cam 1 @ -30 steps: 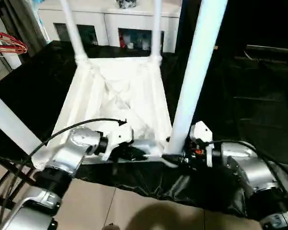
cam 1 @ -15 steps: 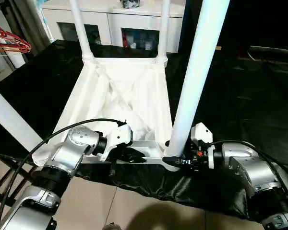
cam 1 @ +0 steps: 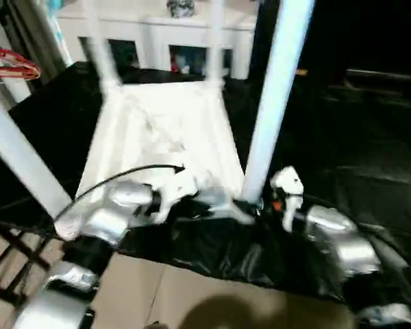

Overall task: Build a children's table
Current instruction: Rotate leg to tighten

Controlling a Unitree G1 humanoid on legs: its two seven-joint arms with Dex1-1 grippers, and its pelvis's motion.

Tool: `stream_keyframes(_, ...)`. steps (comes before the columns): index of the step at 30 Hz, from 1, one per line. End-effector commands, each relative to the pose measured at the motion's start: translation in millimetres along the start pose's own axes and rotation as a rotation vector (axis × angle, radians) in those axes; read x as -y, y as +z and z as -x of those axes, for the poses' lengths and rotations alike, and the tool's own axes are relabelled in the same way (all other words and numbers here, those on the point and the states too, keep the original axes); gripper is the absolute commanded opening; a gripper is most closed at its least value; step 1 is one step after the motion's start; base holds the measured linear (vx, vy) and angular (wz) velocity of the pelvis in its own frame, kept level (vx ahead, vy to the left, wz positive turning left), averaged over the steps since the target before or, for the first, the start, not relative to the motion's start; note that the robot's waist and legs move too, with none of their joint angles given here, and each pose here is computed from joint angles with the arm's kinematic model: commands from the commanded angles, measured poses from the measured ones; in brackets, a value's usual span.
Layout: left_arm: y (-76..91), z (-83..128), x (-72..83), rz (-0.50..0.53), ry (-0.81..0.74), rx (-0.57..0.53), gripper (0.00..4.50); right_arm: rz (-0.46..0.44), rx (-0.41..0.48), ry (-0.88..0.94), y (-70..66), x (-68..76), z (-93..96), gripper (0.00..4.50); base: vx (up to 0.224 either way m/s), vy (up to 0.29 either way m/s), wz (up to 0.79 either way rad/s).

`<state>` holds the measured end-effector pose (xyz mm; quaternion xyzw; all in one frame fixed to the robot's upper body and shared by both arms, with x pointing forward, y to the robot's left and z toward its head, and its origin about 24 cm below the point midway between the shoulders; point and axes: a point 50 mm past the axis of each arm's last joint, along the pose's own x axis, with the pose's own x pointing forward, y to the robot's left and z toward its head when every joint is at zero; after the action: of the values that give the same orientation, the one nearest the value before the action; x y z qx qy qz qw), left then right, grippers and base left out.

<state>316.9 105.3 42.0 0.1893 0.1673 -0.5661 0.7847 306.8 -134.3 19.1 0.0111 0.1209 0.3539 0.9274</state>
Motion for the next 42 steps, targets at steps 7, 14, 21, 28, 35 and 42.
stream_keyframes(7, 34.5, -39.1, 14.5, -0.011, 0.087, 0.107, 0.00, -0.114, -0.082, -0.240, -22.8, -14.0, -25.7, 2.50, 0.000, 0.000, 0.00)
stream_keyframes(14, 40.4, -55.3, 24.4, -0.055, 0.126, 0.093, 0.00, -0.091, -0.041, -0.291, -12.2, -42.2, -59.7, 3.06, 0.000, 0.000, 0.00)
stream_keyframes(21, 32.8, -40.9, 18.1, -0.084, 0.077, 0.068, 0.00, -0.041, 0.003, -0.248, -5.4, -26.7, -47.3, 3.60, 0.000, 0.000, 0.00)
stream_keyframes(28, 20.2, -18.4, 13.2, -0.105, -0.028, 0.048, 0.00, 0.089, -0.007, 0.032, -0.2, -12.0, -14.2, 3.82, 0.000, 0.000, 0.00)
stream_keyframes(35, 15.9, -6.0, 14.7, -0.117, -0.120, 0.073, 0.00, 0.169, -0.021, 0.248, 6.8, -8.6, 3.6, 3.82, 0.000, 0.000, 0.00)
stream_keyframes(42, 12.5, 8.8, 15.9, -0.116, -0.241, 0.074, 0.00, 0.170, -0.059, 0.446, 14.5, -7.6, 17.9, 3.82, 0.000, 0.000, 0.00)
